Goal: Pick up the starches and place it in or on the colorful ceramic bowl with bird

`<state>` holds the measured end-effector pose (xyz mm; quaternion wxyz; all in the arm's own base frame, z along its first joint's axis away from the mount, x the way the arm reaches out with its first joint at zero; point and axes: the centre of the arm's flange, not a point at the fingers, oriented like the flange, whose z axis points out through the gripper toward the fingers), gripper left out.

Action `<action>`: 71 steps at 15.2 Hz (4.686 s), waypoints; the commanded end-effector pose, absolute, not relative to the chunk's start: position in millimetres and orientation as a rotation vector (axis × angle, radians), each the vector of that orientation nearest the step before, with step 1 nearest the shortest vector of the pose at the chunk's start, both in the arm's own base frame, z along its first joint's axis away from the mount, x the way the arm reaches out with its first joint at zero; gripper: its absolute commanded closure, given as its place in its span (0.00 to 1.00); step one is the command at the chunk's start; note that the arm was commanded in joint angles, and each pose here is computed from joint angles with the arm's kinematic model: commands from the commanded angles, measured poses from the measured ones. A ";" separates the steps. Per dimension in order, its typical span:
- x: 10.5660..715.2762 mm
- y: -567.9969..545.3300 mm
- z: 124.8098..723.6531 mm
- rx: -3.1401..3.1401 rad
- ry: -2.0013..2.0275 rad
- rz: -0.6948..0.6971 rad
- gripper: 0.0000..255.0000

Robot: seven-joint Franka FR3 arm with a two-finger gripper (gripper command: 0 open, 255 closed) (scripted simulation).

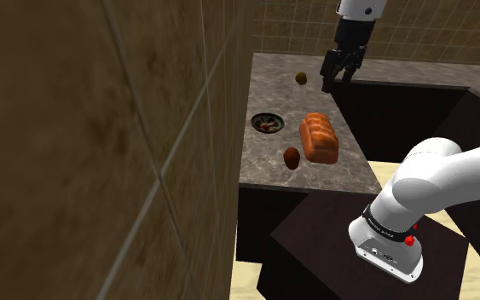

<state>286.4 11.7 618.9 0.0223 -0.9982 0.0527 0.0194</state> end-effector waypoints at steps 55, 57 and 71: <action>437.1 -44.0 204.5 -3.075 1.452 0.309 1.00; 437.2 -43.9 204.6 -3.075 1.452 0.309 1.00; 437.2 -43.9 278.5 -3.075 1.452 0.309 1.00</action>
